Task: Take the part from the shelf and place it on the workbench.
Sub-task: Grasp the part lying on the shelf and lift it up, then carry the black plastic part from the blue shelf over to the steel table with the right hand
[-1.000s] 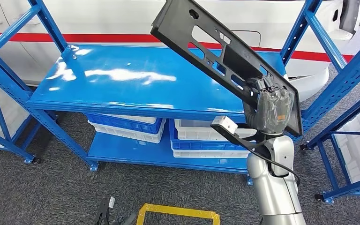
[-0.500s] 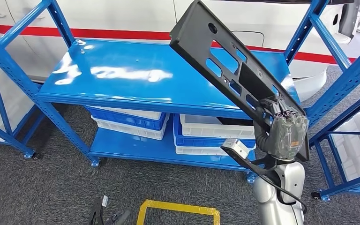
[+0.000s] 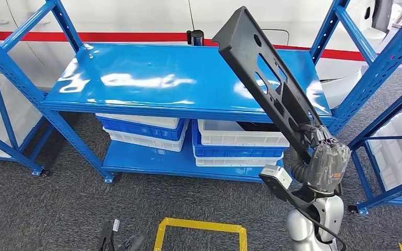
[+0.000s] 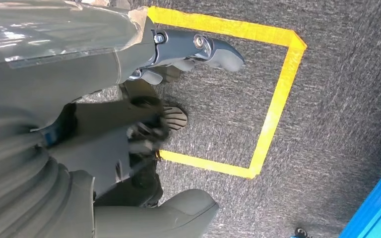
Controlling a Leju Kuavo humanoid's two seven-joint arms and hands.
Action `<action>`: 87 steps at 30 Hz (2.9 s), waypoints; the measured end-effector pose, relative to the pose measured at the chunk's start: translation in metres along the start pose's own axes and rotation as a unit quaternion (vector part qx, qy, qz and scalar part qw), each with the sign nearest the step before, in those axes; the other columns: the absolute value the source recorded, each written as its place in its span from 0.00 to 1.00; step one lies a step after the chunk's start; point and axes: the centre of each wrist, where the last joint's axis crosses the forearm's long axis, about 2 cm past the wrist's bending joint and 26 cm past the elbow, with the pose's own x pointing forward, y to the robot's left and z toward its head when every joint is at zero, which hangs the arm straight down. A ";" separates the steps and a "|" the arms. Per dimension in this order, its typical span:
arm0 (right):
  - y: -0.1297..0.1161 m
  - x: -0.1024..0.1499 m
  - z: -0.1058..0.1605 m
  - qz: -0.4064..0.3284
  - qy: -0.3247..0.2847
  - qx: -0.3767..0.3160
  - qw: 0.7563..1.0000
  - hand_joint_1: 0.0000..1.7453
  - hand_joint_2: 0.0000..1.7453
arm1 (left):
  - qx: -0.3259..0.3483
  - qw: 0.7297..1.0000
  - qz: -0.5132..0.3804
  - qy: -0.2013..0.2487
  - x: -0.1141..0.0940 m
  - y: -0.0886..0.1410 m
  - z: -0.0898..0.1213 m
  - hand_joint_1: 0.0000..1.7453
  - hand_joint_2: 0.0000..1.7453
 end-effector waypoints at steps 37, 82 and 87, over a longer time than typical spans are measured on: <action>0.007 0.000 0.037 -0.116 0.051 0.031 0.991 1.00 1.00 | 0.007 1.000 0.004 -0.004 -0.003 0.009 0.001 0.00 1.00; 0.020 0.003 0.042 -0.138 0.069 0.064 0.986 1.00 1.00 | 0.009 1.000 0.013 -0.005 -0.001 0.007 0.000 0.00 1.00; 0.022 0.004 0.040 -0.140 0.070 0.063 0.986 1.00 1.00 | 0.011 1.000 0.012 -0.004 -0.002 0.009 0.000 0.00 1.00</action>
